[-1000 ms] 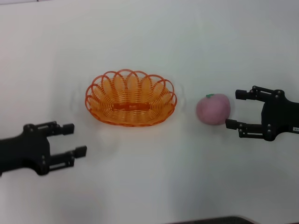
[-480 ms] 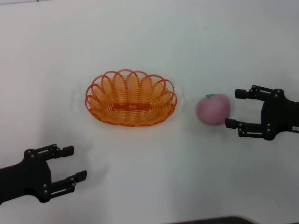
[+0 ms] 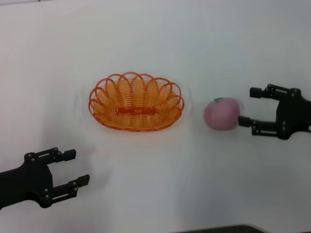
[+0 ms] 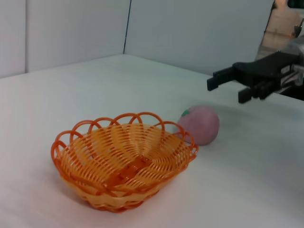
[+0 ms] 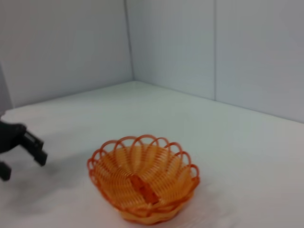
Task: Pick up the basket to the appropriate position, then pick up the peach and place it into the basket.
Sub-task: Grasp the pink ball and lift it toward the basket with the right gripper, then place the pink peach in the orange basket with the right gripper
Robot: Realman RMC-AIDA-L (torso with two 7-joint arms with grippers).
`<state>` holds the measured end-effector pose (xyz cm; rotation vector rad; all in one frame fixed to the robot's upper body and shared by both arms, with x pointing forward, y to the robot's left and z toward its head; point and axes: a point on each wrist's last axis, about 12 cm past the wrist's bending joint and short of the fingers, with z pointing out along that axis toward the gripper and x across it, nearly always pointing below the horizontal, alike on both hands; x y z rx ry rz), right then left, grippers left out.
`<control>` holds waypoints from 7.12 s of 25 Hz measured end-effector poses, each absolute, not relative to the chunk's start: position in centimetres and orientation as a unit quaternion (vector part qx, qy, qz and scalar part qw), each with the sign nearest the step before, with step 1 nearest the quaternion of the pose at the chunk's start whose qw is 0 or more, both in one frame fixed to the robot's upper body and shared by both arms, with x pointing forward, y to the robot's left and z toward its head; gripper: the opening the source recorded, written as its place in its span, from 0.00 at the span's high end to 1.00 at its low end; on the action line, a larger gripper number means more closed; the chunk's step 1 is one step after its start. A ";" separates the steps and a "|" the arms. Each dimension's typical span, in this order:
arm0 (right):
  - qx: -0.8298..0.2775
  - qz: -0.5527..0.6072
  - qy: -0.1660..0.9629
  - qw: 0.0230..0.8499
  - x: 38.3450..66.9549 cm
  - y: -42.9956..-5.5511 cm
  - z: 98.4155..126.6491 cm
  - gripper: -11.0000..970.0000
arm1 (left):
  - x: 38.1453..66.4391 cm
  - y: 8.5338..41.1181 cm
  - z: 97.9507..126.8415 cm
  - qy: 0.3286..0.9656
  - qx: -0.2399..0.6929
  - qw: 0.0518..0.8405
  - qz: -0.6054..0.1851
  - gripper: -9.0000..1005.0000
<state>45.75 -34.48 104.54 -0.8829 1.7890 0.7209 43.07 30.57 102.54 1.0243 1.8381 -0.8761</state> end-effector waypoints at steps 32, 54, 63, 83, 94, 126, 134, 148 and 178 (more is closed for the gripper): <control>-0.364 0.237 0.876 0.209 57.2 -29.1 115.4 0.12 | 42.9 31.0 102.6 0.737 0.397 0.425 -0.343 0.31; -0.416 0.170 0.887 0.106 58.5 -22.5 114.2 0.08 | 42.8 31.1 102.6 0.738 0.397 0.425 -0.343 0.31; -0.421 0.161 0.889 0.084 58.4 -22.0 112.7 0.05 | 42.8 31.2 102.6 0.737 0.395 0.426 -0.344 0.32; -0.417 0.149 0.892 0.094 58.9 -21.7 112.8 0.17 | 42.8 31.4 102.7 0.739 0.390 0.432 -0.341 0.32; -0.422 0.149 0.889 0.095 58.9 -21.6 112.9 0.61 | 42.9 31.4 102.8 0.738 0.390 0.432 -0.342 0.32; -0.475 0.219 0.846 0.106 57.6 -22.2 117.2 0.72 | 42.8 31.6 102.7 0.740 0.384 0.435 -0.339 0.32; -0.493 0.290 0.810 0.131 57.3 -20.6 116.7 0.72 | 42.9 31.5 102.8 0.739 0.385 0.436 -0.340 0.32; -0.442 0.321 0.805 0.232 59.7 -18.3 114.7 0.72 | 42.9 31.5 102.8 0.739 0.385 0.436 -0.339 0.32; -0.458 0.293 0.808 0.225 59.7 -16.1 112.0 0.54 | 42.8 31.5 102.7 0.740 0.378 0.438 -0.343 0.32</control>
